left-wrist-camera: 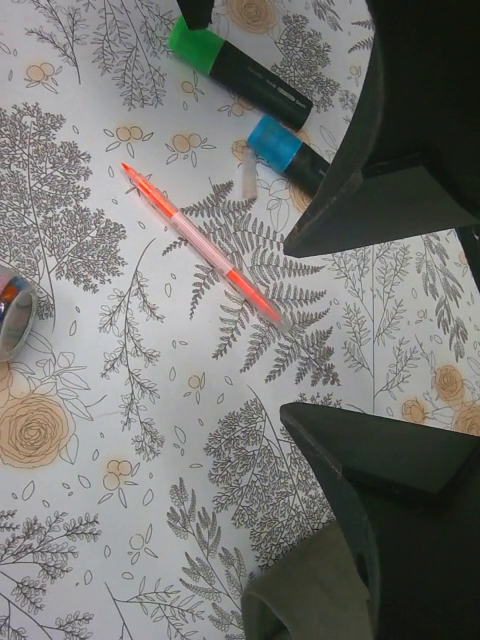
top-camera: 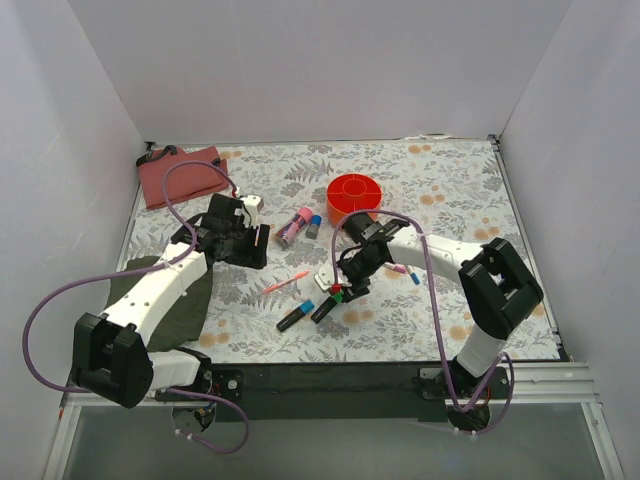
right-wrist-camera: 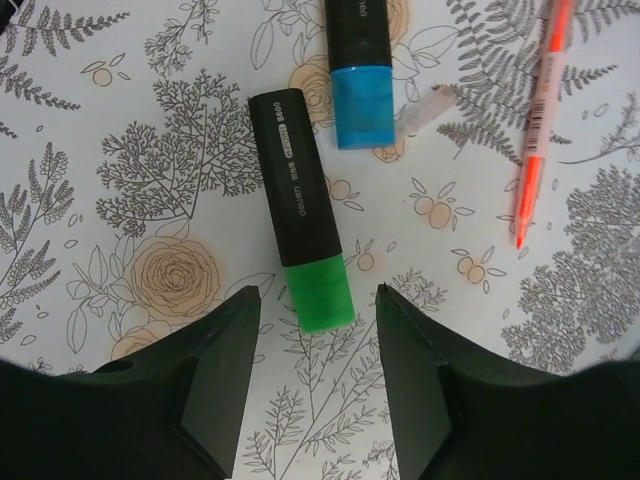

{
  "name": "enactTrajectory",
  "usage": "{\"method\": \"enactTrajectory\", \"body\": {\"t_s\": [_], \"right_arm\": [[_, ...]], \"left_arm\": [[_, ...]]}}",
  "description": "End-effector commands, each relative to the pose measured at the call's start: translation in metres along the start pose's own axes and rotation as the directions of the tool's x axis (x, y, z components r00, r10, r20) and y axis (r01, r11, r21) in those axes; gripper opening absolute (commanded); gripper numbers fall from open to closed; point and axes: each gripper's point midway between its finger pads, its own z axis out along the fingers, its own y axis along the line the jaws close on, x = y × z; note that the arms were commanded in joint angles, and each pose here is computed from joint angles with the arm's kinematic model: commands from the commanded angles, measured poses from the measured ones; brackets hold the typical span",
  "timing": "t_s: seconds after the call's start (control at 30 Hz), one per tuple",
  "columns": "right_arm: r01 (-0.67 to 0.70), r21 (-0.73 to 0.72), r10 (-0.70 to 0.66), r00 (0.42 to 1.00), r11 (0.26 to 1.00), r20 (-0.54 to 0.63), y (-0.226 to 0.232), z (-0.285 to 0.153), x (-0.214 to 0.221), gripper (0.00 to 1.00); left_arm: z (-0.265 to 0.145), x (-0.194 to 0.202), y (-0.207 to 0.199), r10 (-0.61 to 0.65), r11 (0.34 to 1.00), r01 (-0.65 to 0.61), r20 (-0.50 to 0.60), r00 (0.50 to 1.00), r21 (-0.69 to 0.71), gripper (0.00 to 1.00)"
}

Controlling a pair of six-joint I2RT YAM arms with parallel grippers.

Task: Sort the stationery into containers
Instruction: Pick up the pen from the center of the board.

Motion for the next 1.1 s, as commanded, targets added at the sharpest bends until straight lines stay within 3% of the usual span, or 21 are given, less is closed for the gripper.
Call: {"method": "enactTrajectory", "body": {"t_s": [0.0, 0.57, 0.67, 0.8, 0.9, 1.07], "right_arm": [[0.063, -0.063, -0.064, 0.998, 0.996, -0.003, 0.000, 0.004, -0.003, 0.57], [0.000, -0.124, -0.011, 0.996, 0.992, -0.086, -0.003, 0.019, 0.025, 0.51], [-0.017, -0.120, 0.005, 0.995, 0.993, -0.097, -0.004, 0.020, 0.027, 0.46], [-0.023, -0.102, 0.011, 0.993, 0.995, -0.119, -0.011, 0.015, 0.026, 0.19], [-0.012, -0.088, -0.002, 0.988, 0.996, -0.157, -0.014, 0.003, 0.025, 0.10], [0.104, -0.002, -0.101, 0.963, 0.995, -0.250, -0.031, -0.048, 0.004, 0.04]], "left_arm": [[-0.010, -0.026, 0.004, -0.016, 1.000, 0.017, 0.087, 0.996, -0.013, 0.61], [-0.009, -0.026, 0.002, -0.042, 0.999, 0.040, 0.105, 0.994, 0.020, 0.61], [-0.008, -0.026, 0.001, -0.041, 0.999, 0.039, 0.108, 0.993, 0.024, 0.62], [-0.006, -0.028, 0.000, -0.043, 0.999, 0.040, 0.115, 0.992, 0.035, 0.61], [-0.006, -0.033, 0.000, -0.029, 0.999, 0.025, 0.133, 0.991, 0.036, 0.61], [-0.008, -0.056, -0.001, 0.002, 0.999, -0.009, 0.203, 0.979, 0.035, 0.61]]}}
